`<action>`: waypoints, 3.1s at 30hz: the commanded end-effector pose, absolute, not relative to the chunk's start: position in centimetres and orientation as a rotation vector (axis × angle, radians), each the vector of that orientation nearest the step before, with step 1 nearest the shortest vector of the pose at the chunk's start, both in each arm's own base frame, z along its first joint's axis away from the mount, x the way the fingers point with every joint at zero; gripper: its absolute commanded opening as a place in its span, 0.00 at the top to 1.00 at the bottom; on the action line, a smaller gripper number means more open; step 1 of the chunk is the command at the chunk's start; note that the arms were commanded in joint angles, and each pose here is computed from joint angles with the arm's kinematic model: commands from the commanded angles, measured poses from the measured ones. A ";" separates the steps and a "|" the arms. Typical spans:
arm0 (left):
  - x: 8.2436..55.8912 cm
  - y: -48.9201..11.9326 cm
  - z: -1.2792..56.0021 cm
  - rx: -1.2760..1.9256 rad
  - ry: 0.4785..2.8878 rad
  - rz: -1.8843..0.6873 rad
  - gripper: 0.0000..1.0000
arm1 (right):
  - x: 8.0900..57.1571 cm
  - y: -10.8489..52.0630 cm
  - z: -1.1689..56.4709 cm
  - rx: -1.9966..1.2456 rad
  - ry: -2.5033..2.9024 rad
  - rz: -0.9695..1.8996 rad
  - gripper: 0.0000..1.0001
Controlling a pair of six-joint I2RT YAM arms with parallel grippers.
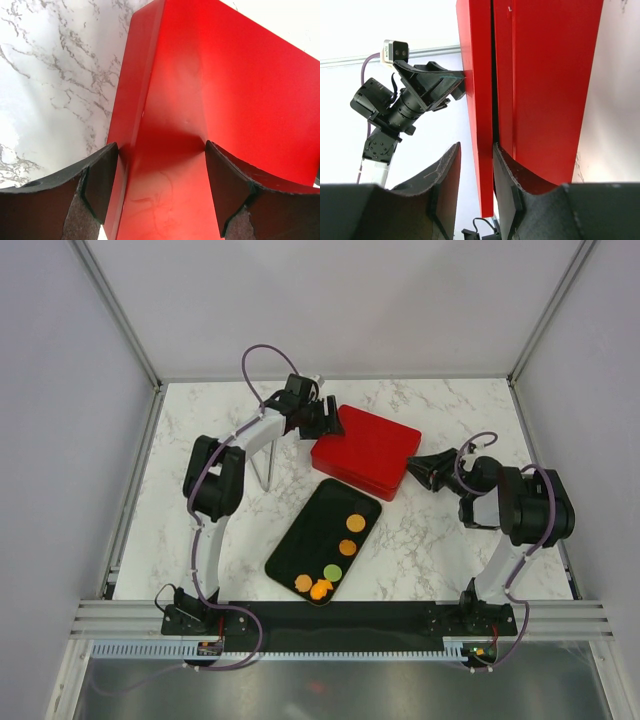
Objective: Pack the cookies
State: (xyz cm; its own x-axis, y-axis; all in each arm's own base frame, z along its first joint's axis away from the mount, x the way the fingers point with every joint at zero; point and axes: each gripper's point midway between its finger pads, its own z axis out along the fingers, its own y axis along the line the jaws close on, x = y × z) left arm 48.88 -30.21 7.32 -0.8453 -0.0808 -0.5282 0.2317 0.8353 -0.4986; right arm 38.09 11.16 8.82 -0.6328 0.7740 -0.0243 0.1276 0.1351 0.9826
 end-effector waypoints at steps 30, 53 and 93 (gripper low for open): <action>48.6 -32.2 9.1 0.401 2.391 -0.650 0.23 | 43.1 7.9 7.4 0.750 2.202 0.880 0.25; 46.0 -34.1 10.9 0.549 2.365 -0.722 0.21 | 44.1 11.5 7.1 0.633 2.259 0.872 0.33; 43.5 -33.2 6.6 0.519 2.498 -0.611 0.21 | 42.9 14.1 3.4 0.532 2.368 0.882 0.69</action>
